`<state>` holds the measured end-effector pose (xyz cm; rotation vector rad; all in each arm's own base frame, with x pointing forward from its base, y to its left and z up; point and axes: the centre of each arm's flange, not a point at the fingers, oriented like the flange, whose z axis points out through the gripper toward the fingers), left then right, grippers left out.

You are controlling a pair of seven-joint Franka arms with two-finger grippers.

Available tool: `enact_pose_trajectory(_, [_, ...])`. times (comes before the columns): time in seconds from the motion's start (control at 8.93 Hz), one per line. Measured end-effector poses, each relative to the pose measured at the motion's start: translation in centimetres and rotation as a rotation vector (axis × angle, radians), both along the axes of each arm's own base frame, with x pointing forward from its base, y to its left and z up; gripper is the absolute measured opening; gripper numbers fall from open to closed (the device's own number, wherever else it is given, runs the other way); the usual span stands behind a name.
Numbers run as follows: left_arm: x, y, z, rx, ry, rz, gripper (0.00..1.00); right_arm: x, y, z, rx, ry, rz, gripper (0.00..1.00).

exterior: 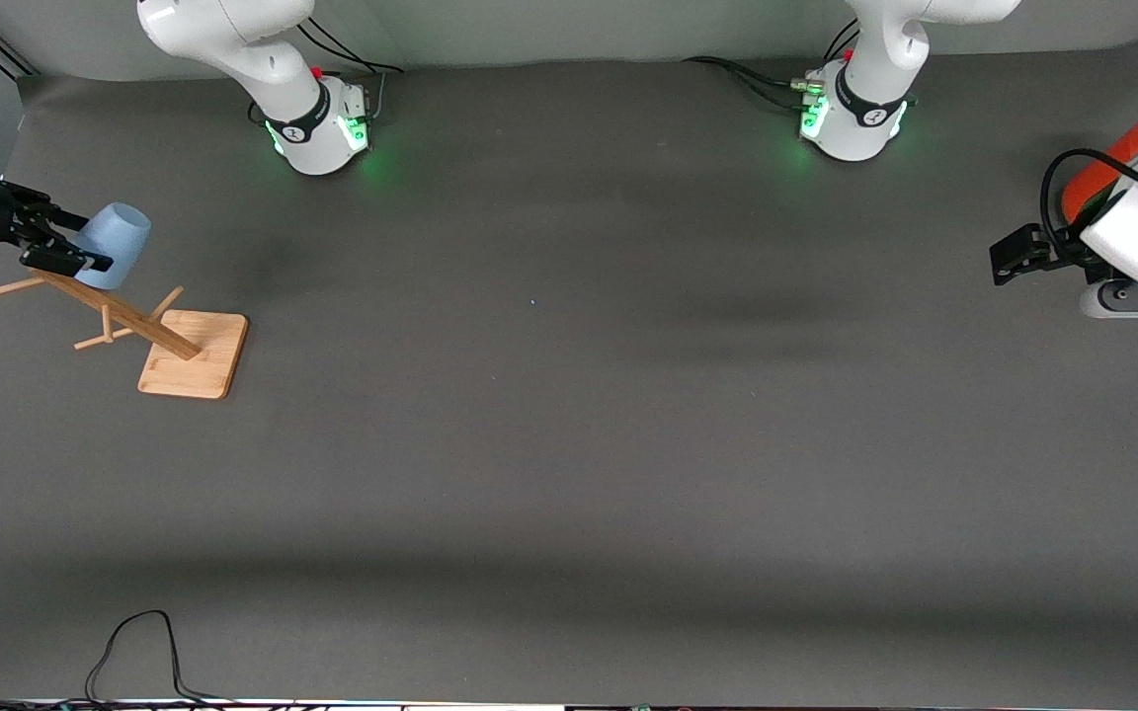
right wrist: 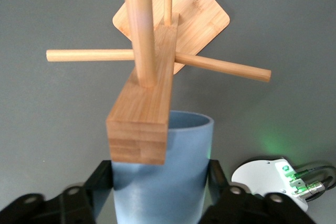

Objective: Rotate and upright cup with both arms
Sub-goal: 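Close the right gripper around the blue cup, then lift the cup off the branch and carry it to the table middle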

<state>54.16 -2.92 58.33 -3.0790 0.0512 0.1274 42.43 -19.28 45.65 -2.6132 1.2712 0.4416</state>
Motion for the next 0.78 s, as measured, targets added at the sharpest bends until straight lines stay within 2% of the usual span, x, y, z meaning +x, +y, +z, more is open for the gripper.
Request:
enact_pose_trajectory(0.34, [0.0,0.0,0.0,0.000,0.000,0.000,1.00,-0.2,0.1,0.2,0.007,0.015,0.004,0.77])
enact_pose_trajectory(0.78, [0.0,-0.1,0.0,0.000,0.000,-0.002,1.00,0.3,3.2,3.9,0.018,0.077,-0.039,0.77])
